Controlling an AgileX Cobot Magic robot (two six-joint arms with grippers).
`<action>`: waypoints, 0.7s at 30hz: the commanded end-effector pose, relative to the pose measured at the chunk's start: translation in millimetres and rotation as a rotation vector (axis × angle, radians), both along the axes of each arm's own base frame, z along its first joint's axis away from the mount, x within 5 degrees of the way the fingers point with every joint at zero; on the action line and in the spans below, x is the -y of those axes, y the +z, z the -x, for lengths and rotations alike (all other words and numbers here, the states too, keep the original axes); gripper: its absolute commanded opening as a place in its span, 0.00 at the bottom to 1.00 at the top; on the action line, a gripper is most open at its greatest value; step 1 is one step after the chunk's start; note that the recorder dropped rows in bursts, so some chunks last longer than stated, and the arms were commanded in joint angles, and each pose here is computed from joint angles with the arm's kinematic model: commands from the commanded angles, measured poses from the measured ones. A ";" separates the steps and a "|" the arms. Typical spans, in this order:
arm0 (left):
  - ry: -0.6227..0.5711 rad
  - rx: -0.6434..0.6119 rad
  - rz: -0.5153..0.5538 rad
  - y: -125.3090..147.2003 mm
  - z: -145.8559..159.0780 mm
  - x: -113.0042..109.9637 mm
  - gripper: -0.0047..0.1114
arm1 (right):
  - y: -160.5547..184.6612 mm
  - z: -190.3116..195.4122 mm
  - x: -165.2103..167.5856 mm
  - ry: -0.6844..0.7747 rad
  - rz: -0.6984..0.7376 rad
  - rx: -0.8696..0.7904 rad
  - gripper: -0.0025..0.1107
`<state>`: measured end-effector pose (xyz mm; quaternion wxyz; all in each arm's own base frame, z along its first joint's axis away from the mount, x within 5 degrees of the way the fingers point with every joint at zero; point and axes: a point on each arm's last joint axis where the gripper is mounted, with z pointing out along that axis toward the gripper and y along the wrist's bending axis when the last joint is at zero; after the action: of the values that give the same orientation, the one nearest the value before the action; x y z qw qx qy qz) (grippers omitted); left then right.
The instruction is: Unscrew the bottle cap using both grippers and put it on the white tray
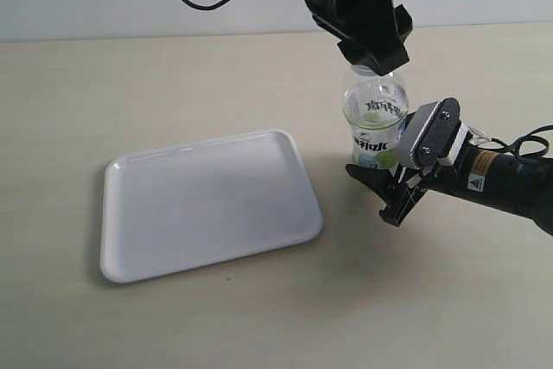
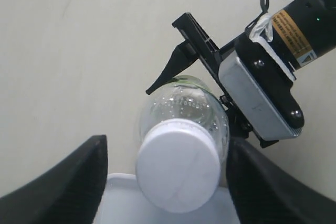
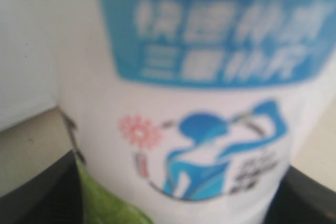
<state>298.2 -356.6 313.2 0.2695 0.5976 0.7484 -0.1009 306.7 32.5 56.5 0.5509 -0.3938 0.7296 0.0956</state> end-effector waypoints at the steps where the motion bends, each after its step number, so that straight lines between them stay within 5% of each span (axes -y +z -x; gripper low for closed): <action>1: -0.004 -0.002 0.009 4.6 2.5 -0.1 0.58 | 3.4 -1.3 0.3 -0.001 0.002 0.017 0.02; 6: -0.004 -0.004 0.006 3.7 2.3 0.2 0.55 | 3.4 -1.3 0.3 -0.001 0.002 0.017 0.02; 12: -0.004 -0.004 0.006 3.7 2.3 0.2 0.36 | 3.4 -1.3 0.3 -0.001 0.002 0.017 0.02; 17: 0.000 0.005 0.018 4.4 1.5 1.0 0.04 | 3.5 -1.3 0.3 -0.001 0.001 0.018 0.02; 21: 0.030 -0.035 0.044 4.6 3.1 2.2 0.04 | 4.0 -1.4 0.1 -0.001 -0.002 0.023 0.02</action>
<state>297.3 -357.0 313.1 0.2664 0.5958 0.7502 -0.1063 306.9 32.3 56.5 0.5511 -0.3928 0.7301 0.0950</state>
